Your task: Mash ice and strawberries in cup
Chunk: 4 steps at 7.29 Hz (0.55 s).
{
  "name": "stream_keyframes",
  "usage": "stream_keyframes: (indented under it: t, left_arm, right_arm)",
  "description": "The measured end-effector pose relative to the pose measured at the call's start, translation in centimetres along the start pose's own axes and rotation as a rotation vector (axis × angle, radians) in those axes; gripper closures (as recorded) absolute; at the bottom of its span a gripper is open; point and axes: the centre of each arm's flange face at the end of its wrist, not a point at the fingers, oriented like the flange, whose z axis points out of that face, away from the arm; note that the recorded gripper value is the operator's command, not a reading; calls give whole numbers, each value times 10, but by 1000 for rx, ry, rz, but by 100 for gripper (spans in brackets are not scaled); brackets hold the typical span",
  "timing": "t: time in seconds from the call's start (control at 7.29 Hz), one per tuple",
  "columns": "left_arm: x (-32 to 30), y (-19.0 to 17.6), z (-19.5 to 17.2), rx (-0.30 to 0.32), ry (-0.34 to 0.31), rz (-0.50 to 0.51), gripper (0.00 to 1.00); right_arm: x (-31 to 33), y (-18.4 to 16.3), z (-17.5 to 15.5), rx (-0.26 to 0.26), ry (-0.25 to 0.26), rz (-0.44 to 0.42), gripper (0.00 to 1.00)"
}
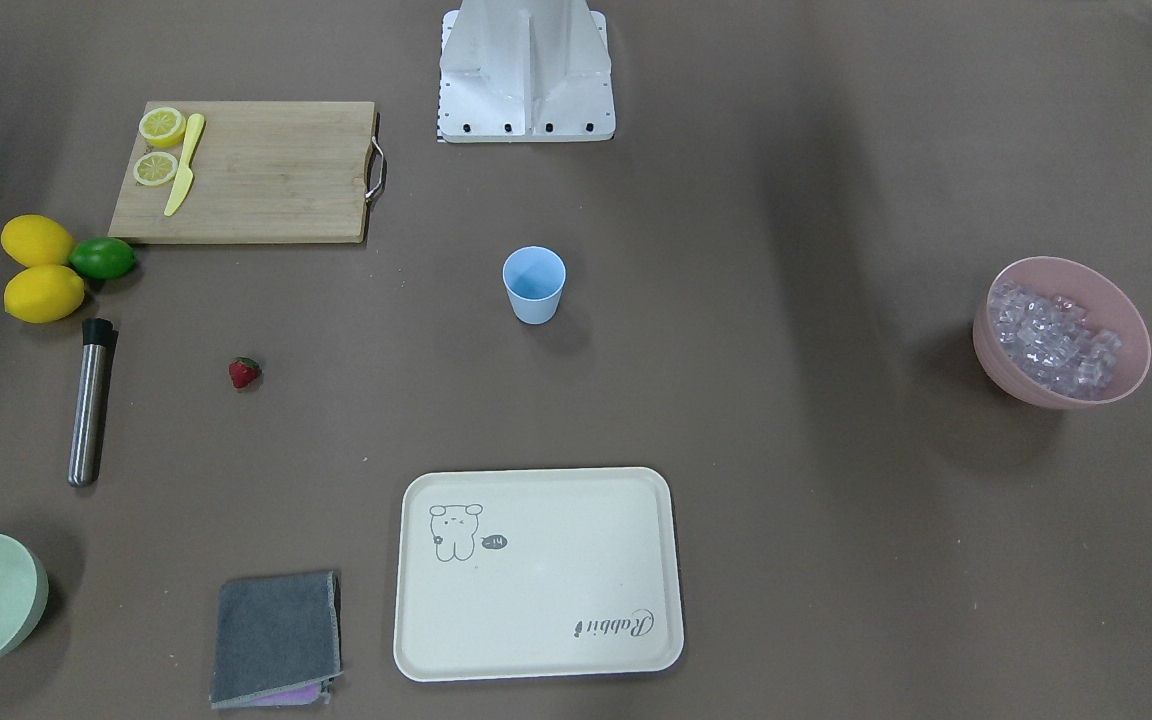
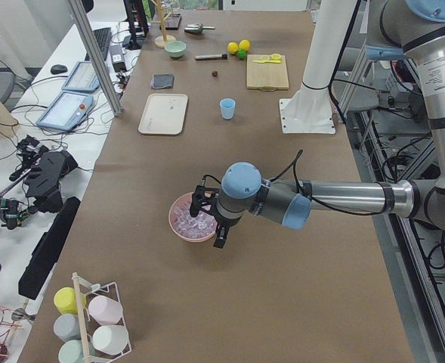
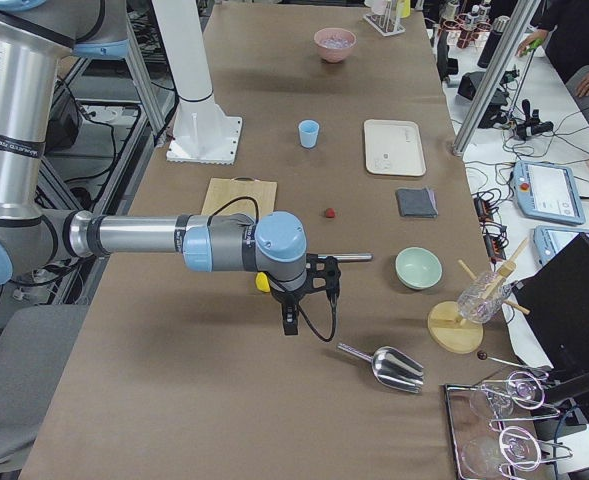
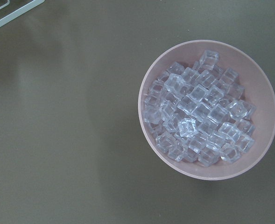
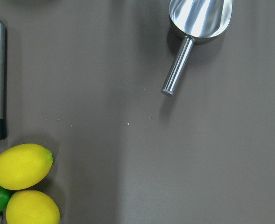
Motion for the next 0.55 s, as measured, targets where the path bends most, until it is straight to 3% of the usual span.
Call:
stream_keyframes:
  t: [0.55]
  left_arm:
    - [2, -7, -5, 20, -7, 15, 2]
  right_arm:
    - [3, -2, 2, -2, 8, 6, 0]
